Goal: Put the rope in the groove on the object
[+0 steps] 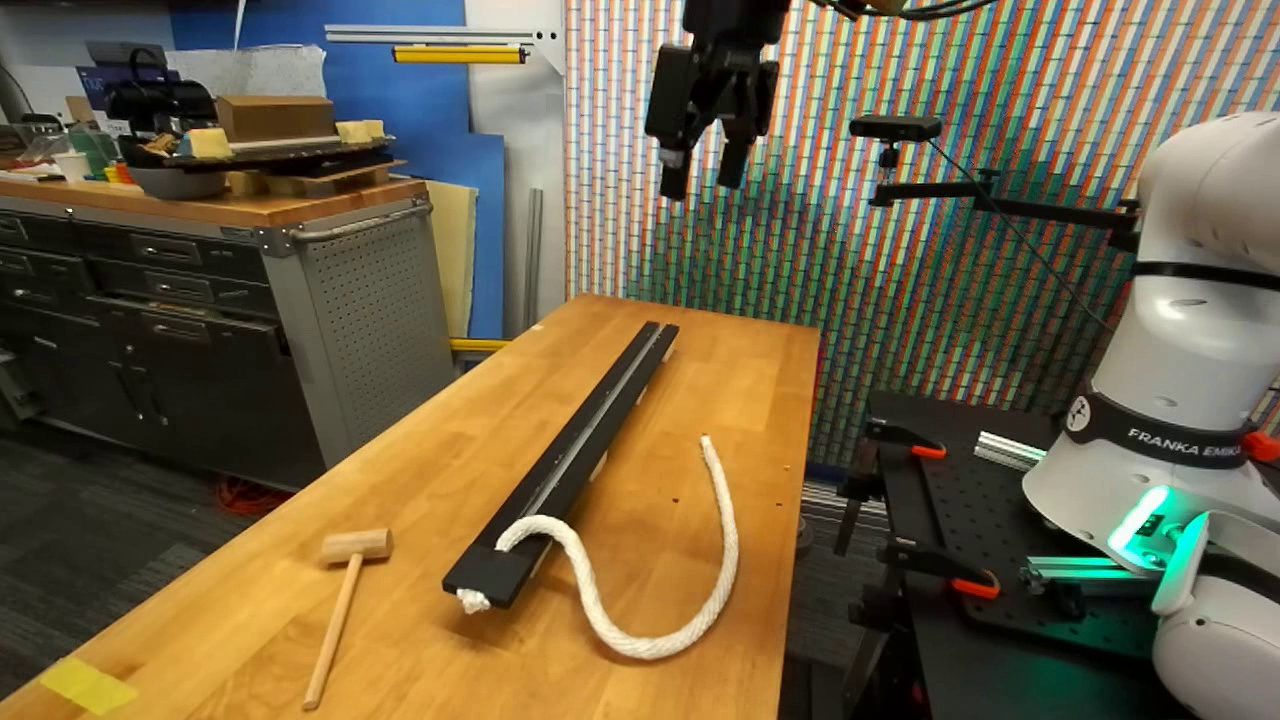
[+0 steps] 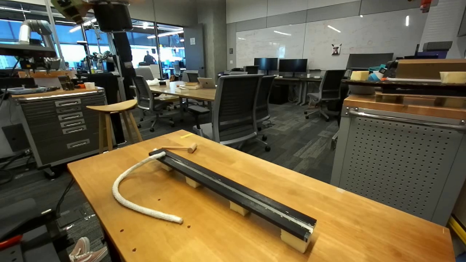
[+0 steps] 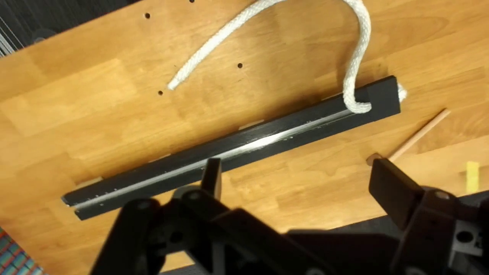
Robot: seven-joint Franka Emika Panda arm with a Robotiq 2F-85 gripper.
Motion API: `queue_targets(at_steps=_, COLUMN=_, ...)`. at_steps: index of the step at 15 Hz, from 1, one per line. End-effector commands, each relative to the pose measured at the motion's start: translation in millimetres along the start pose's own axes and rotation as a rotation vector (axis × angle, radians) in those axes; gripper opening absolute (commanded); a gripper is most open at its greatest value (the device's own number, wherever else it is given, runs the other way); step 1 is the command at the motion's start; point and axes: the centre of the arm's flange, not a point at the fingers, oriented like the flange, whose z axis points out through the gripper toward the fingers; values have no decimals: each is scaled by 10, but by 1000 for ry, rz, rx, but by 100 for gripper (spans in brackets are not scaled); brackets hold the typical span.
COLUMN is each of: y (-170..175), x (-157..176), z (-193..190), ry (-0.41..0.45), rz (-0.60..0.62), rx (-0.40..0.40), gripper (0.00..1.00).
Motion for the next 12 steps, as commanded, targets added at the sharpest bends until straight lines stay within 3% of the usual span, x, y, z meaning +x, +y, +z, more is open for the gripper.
queue_targets(at_steps=1, y=57, x=-103, z=308, ry=-12, rz=199, rx=-39, gripper=100)
queue_targets(at_steps=4, y=161, x=-199, z=599, ry=-45, rz=360, rx=-71, gripper=100)
queue_targets(at_steps=7, y=232, x=-260, z=743, ry=-76, rz=442, rx=-81, gripper=100)
queue_targets(at_steps=10, y=179, x=-214, z=466, ry=-25, rz=424, rx=-97, gripper=100)
queue_targets(at_steps=11, y=231, x=-244, z=705, ry=-81, rz=413, rx=-95, gripper=100)
queue_targets(at_steps=12, y=221, x=-222, z=648, ry=-67, rz=413, rx=-92, gripper=100)
